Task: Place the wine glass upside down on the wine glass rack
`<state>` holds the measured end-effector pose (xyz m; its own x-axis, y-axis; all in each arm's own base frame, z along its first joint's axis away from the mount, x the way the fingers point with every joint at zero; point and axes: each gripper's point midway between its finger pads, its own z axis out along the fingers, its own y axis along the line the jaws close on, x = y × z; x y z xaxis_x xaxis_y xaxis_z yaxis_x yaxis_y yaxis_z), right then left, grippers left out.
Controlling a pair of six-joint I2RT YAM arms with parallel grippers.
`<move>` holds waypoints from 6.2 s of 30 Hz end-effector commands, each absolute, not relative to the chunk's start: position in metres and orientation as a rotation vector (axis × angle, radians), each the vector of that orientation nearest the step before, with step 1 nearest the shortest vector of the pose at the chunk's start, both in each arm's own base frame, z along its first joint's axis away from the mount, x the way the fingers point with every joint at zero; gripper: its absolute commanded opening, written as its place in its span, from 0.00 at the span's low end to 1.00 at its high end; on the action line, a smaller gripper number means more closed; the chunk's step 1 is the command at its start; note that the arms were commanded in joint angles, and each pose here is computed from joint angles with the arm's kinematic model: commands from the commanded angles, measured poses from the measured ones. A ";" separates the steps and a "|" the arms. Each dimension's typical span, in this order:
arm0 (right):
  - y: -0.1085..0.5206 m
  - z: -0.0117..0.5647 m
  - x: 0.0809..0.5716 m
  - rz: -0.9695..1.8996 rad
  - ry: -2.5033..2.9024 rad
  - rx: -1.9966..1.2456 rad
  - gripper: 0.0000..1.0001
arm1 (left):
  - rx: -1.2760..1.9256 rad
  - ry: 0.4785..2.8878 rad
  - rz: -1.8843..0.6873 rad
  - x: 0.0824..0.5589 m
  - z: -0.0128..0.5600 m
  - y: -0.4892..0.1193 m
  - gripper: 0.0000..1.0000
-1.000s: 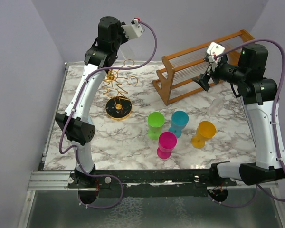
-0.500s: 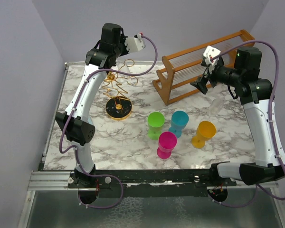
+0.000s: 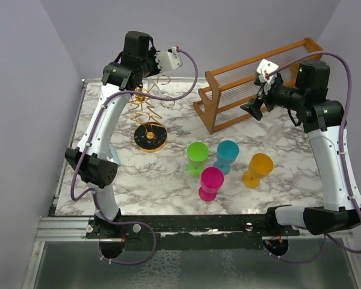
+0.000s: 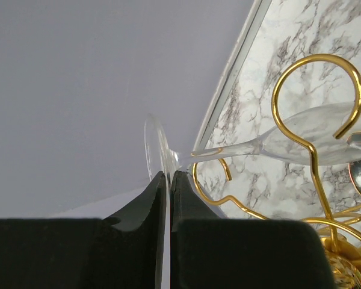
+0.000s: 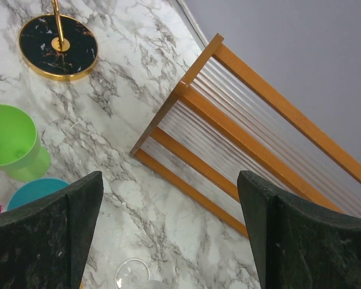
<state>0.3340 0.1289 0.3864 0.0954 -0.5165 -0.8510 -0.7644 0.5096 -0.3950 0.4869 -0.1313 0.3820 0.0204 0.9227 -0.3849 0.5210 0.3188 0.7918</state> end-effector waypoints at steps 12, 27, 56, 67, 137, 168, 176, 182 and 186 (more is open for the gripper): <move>0.130 0.389 0.332 0.274 1.541 -1.146 0.92 | 1.307 1.617 0.512 0.454 0.411 -0.123 0.00; 0.131 0.388 0.333 0.280 1.543 -1.146 0.93 | 1.225 1.706 0.629 0.451 0.407 -0.098 0.00; 0.131 0.385 0.332 0.282 1.545 -1.145 0.93 | 1.154 1.744 0.702 0.476 0.380 -0.096 0.00; 0.130 0.387 0.331 0.275 1.543 -1.143 0.93 | 1.211 1.766 0.704 0.484 0.361 -0.100 0.13; 0.130 0.375 0.337 0.285 1.563 -1.150 0.93 | 1.239 1.734 0.462 0.461 0.374 -0.123 0.50; 0.040 0.358 0.343 -0.098 1.847 -0.737 0.92 | 0.298 1.532 0.002 0.480 0.519 -0.078 0.73; -0.008 0.302 0.313 -0.141 2.058 -0.607 0.85 | 0.295 1.631 0.024 0.480 0.492 -0.073 0.99; -0.037 0.279 0.297 -0.175 2.166 -0.507 0.71 | 0.321 1.669 0.018 0.475 0.484 -0.074 0.99; -0.040 0.259 0.292 -0.141 2.247 -0.498 0.61 | 0.335 1.686 -0.007 0.475 0.478 -0.078 0.99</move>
